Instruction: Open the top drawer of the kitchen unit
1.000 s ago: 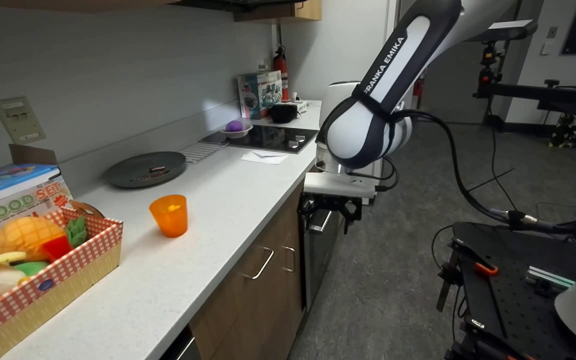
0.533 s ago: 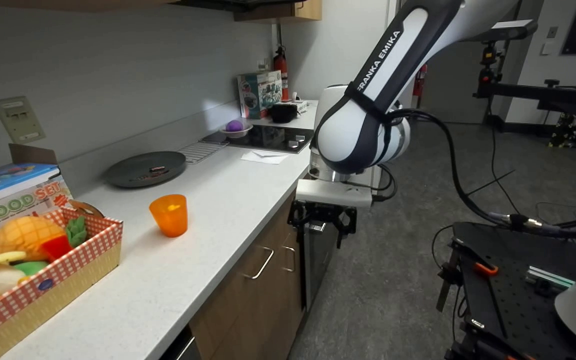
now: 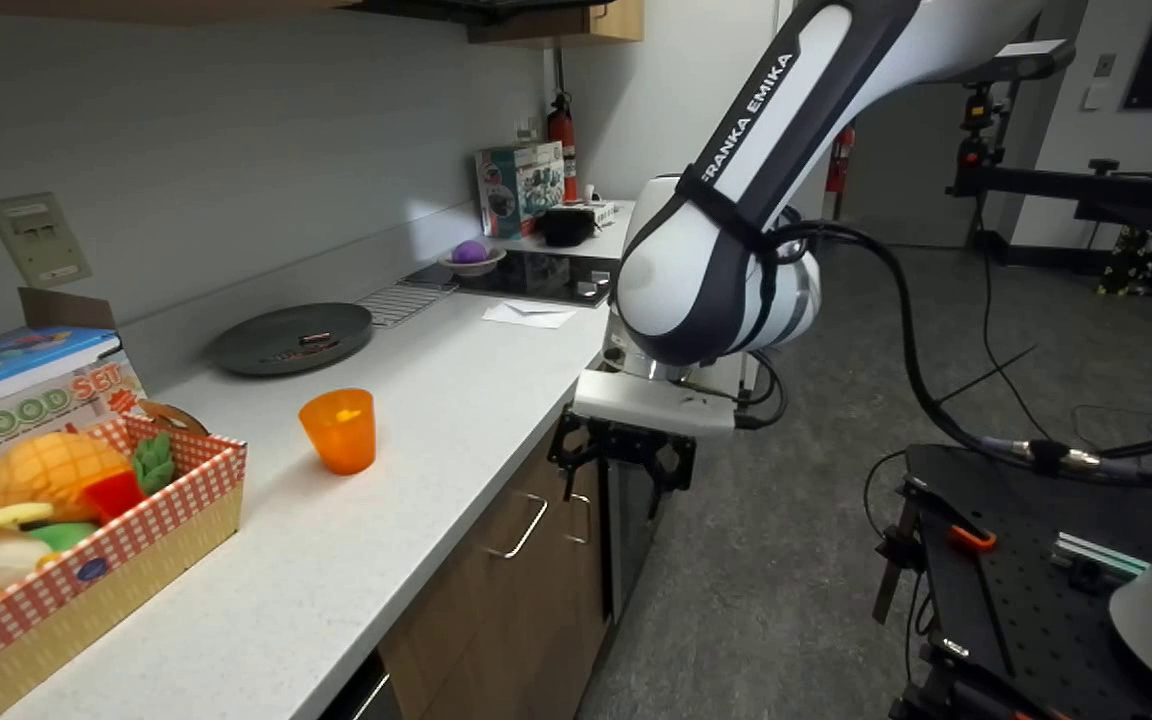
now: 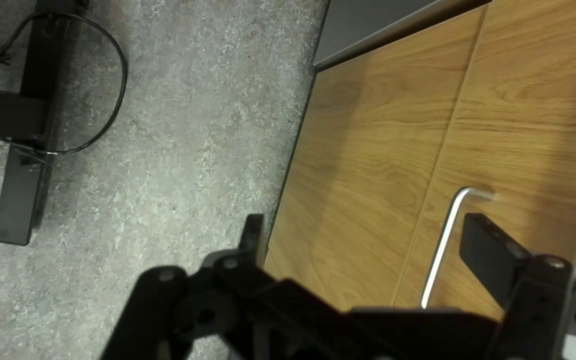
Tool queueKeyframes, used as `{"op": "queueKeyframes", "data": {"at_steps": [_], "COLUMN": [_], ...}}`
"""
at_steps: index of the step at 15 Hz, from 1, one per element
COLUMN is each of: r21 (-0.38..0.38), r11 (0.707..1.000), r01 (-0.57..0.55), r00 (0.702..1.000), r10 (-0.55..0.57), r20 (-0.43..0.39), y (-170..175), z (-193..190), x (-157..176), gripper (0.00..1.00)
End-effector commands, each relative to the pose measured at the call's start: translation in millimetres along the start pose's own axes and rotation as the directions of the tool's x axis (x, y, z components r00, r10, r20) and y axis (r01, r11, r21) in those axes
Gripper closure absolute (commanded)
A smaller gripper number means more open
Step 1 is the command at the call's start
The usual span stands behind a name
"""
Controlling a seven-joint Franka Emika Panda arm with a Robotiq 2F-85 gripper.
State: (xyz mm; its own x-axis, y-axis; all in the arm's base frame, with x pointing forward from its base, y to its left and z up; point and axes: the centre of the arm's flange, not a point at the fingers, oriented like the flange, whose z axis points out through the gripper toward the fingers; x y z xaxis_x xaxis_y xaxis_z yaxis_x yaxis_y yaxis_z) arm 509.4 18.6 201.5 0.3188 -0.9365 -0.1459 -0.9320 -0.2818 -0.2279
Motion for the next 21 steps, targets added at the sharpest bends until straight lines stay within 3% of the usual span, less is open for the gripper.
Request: {"op": "queueKeyframes", "data": {"at_steps": [1, 13, 21], "r21": [0.053, 0.13, 0.234], "r11": [0.999, 0.991, 0.968], "r01": [0.01, -0.033, -0.094], "r00": [1.0, 0.994, 0.986], "r10": [-0.009, 0.046, 0.124], "r20": [-0.018, -0.096, -0.114], "y": [1.1, -4.3, -7.8], "z": [18.4, 73.5, 92.3], "x": [-4.2, 34.6, 49.8], "gripper": [0.0, 0.0, 0.0]}}
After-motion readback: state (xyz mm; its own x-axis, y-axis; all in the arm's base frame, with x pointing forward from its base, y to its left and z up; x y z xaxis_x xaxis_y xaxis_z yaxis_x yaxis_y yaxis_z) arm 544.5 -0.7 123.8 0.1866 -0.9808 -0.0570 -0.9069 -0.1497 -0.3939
